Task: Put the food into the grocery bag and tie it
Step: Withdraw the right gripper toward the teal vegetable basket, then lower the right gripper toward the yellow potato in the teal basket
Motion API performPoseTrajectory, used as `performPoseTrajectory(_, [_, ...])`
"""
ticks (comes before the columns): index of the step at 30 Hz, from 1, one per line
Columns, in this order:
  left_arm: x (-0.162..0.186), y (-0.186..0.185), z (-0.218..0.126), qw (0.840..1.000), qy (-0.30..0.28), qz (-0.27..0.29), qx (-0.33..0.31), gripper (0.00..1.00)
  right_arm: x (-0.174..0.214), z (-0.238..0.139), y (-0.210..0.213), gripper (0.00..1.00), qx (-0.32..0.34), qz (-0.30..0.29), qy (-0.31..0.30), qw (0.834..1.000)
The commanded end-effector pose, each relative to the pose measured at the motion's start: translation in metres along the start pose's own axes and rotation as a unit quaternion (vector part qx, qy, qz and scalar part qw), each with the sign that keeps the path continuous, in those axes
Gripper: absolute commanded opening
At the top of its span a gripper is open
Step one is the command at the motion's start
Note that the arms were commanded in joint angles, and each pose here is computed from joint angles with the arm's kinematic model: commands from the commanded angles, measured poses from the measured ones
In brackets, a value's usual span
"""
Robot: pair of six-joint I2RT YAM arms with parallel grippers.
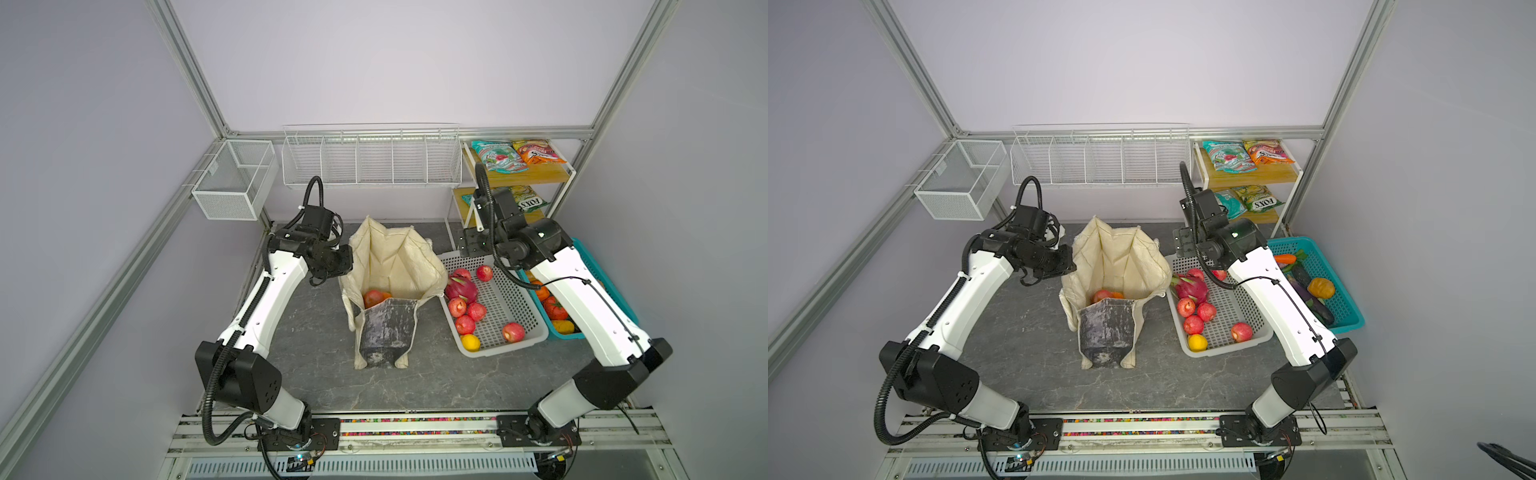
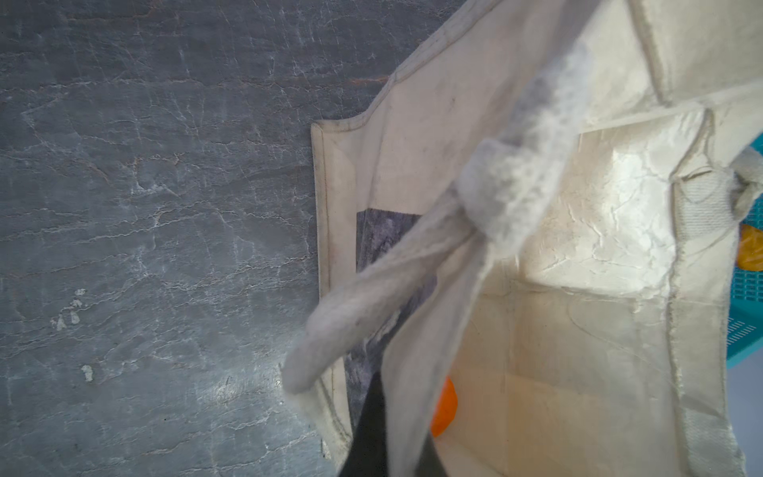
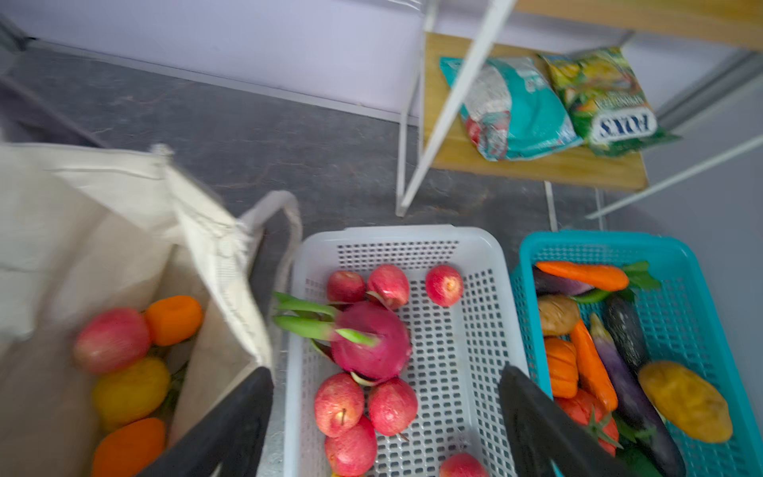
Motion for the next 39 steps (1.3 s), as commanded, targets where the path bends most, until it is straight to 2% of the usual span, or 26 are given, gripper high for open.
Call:
performPoseTrajectory(1, [-0.004,-0.003,-0.006,1.000,-0.006,0.002,-0.003,0.00,0.013,0.003,-0.042,0.88,0.049,0.085,-0.002,0.995])
performPoseTrajectory(4, [-0.005,-0.003,-0.006,1.000,-0.007,0.002,-0.003,0.00,0.033,0.010,-0.084,0.88,0.091,0.184,0.002,0.979])
performPoseTrajectory(7, [-0.006,-0.004,-0.007,1.000,-0.010,0.001,0.000,0.00,0.051,0.018,-0.127,0.88,0.132,0.301,-0.019,0.944])
performPoseTrajectory(11, [-0.008,-0.006,-0.007,1.000,-0.011,0.001,0.004,0.00,0.092,0.032,-0.174,0.88,0.186,0.461,-0.009,0.868])
performPoseTrajectory(14, [-0.008,-0.006,-0.007,1.000,-0.011,0.001,0.005,0.00,0.112,0.042,-0.197,0.88,0.238,0.517,0.004,0.822])
performPoseTrajectory(16, [-0.008,-0.007,-0.008,1.000,-0.010,0.002,0.007,0.00,0.119,0.047,-0.212,0.88,0.269,0.537,0.008,0.800])
performPoseTrajectory(22, [-0.007,-0.005,-0.009,1.000,-0.009,0.001,0.001,0.00,0.134,0.061,-0.250,0.88,0.356,0.567,0.010,0.743])
performPoseTrajectory(27, [-0.007,-0.005,-0.010,1.000,-0.017,-0.011,0.002,0.00,0.147,0.078,-0.272,0.88,0.398,0.573,0.019,0.716])
performPoseTrajectory(32, [-0.009,-0.003,-0.009,1.000,-0.020,-0.019,-0.006,0.00,0.155,0.098,-0.289,0.88,0.406,0.593,0.023,0.695])
performPoseTrajectory(35, [-0.010,0.000,-0.007,0.999,-0.020,-0.026,-0.014,0.00,0.158,0.107,-0.299,0.88,0.411,0.598,0.020,0.687])
performPoseTrajectory(39, [-0.012,0.001,-0.008,0.999,-0.027,-0.034,-0.021,0.00,0.162,0.116,-0.311,0.88,0.416,0.597,0.025,0.686])
Point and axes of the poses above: each gripper's point midway between its finger pads, its own z axis out along the fingers, its own y axis along the line the jaws close on, x = y × z, the point moved 3 cm from there along -z, back along the fingers, and after that the axes turned 1 degree about -z, right-handed, at the moved point
